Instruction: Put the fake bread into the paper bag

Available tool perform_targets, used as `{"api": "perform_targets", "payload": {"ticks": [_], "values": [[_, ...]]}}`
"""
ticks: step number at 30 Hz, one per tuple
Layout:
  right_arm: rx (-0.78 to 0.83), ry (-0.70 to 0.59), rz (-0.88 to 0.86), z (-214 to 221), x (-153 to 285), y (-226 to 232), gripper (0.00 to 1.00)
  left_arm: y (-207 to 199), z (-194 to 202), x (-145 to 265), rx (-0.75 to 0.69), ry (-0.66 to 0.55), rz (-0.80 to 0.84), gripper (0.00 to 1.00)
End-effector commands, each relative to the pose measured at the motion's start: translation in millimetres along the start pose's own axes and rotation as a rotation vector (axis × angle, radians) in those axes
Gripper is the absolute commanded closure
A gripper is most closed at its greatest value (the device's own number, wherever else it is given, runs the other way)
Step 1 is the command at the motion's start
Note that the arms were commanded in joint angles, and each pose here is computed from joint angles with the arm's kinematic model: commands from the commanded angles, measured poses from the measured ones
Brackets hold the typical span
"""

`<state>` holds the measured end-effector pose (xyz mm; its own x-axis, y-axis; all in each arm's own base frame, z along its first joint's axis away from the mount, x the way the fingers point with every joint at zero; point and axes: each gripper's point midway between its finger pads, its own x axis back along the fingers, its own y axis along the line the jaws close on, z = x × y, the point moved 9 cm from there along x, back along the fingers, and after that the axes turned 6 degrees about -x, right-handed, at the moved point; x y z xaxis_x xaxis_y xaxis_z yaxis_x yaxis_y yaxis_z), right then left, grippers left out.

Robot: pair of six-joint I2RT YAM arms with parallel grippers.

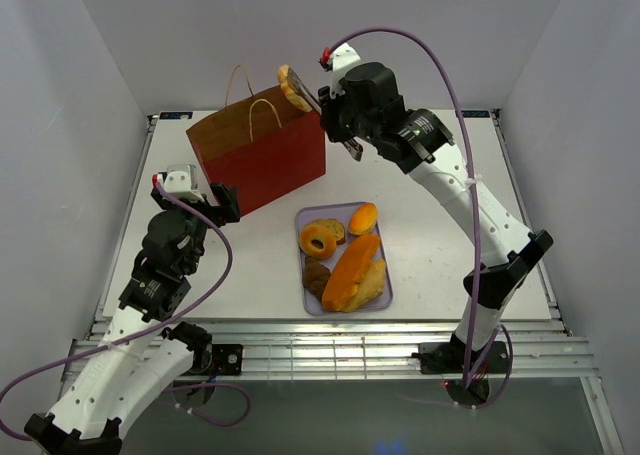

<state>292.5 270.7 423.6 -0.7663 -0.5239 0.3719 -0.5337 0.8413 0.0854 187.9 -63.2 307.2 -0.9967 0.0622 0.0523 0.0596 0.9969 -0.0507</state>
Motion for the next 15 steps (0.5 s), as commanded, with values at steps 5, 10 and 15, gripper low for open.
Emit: {"api": "perform_targets", "payload": {"ticks": [5, 10, 15], "values": [[-0.005, -0.147, -0.091, -33, -10, 11, 0.79, -1, -1, 2, 0.007, -0.008, 0.010, 0.02], [-0.007, -0.125, -0.130, -26, -25, 15, 0.78, -1, -1, 2, 0.008, -0.005, 0.017, 0.02], [-0.013, -0.112, -0.150, -19, -34, 16, 0.71, -2, -1, 3, 0.010, -0.008, 0.021, 0.02]]}}
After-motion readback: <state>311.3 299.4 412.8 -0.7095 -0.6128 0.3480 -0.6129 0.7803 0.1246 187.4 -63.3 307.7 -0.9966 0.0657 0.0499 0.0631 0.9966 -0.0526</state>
